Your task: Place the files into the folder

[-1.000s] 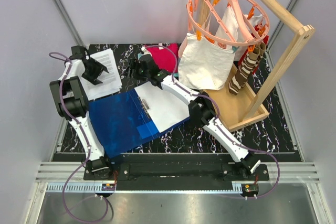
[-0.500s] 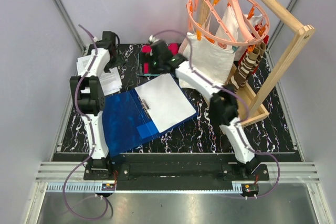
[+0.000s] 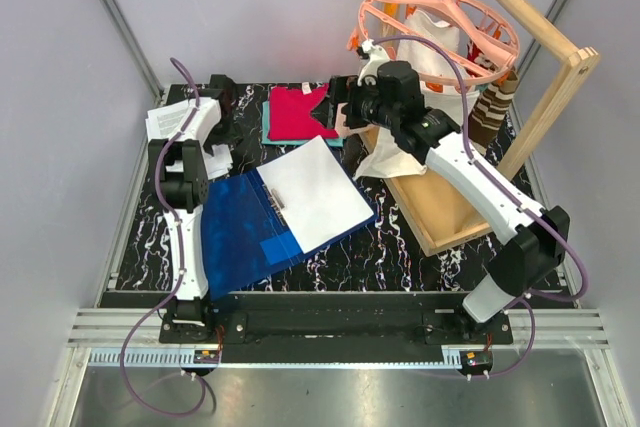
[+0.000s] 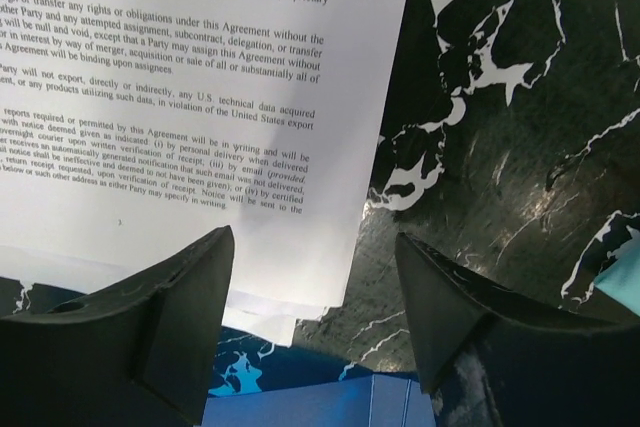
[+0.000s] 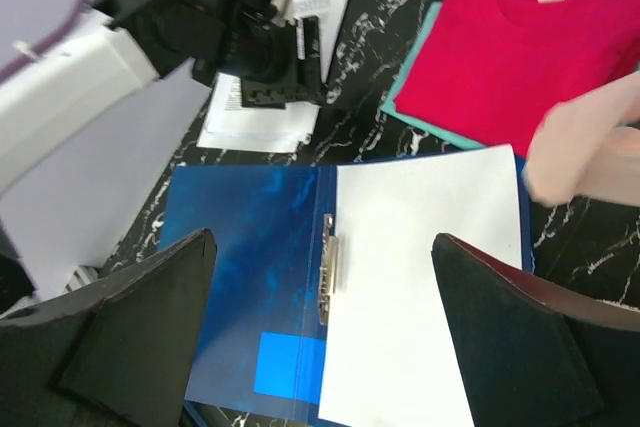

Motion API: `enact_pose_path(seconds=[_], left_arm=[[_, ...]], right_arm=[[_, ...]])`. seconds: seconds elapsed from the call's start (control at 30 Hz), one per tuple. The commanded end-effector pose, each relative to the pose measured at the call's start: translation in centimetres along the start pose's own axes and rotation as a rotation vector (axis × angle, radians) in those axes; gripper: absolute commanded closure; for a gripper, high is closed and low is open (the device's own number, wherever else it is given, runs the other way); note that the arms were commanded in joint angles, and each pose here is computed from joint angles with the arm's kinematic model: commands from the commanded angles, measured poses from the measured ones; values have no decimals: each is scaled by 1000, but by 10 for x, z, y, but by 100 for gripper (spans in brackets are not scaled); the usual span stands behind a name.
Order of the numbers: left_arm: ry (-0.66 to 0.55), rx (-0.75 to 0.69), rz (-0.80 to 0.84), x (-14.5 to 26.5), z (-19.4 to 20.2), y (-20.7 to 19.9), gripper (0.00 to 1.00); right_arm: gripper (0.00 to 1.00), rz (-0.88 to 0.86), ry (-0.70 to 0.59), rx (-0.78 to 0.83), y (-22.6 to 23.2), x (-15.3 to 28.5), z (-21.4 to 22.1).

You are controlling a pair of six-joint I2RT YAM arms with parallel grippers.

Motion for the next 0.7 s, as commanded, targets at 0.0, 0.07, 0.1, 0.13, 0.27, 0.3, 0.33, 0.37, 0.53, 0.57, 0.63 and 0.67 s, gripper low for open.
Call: enact_pose_path(seconds=[0.0,0.07,0.1,0.13,0.27,0.3,0.33,0.37,0.53,0.57,0.63,0.67], left_arm=[[-24,6,-9,7,-2,1,34],[-10,3,-14,3,0,2,36],[-8,2,-12,2,0,2,38],[3,-3,-11,-1,2,2,41],[31,-5,-28,-12,8,5,48],[34,-3,-29,-12,8,7,51],[34,0,-35,-13,8,9,52],[35,3,-37,-15,9,10,54],[19,0,-22,-12,6,11,66],[14,-3,-19,-12,6,11,67],[8,-5,-4,-10,4,10,74],[10,-8,-1,-11,5,10,77]], right_arm=[[0,-32,25,-18,-10,-8,15],[1,-44,47,-35,-11,-12,22],[0,-56,57,-54,-11,-13,24],[0,-62,65,-59,-11,-14,27],[0,-71,76,-72,-13,-19,33],[0,-72,81,-74,-14,-21,34],[0,-75,86,-75,-14,-22,35],[0,-80,96,-81,-15,-25,37],[0,-108,129,-119,-17,-38,45],[0,-119,152,-129,-19,-44,49],[0,-126,178,-150,-21,-54,55],[0,-139,192,-159,-20,-57,57]])
Point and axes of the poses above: each gripper's point midway between its finger pads, its own x axis back along the fingers, its own y axis along the line the jaws close on, z = x × y, the point moved 10 cm from there along x, back along the fingers, and after that the axes turned 2 degrees about x, right-handed, at the moved point
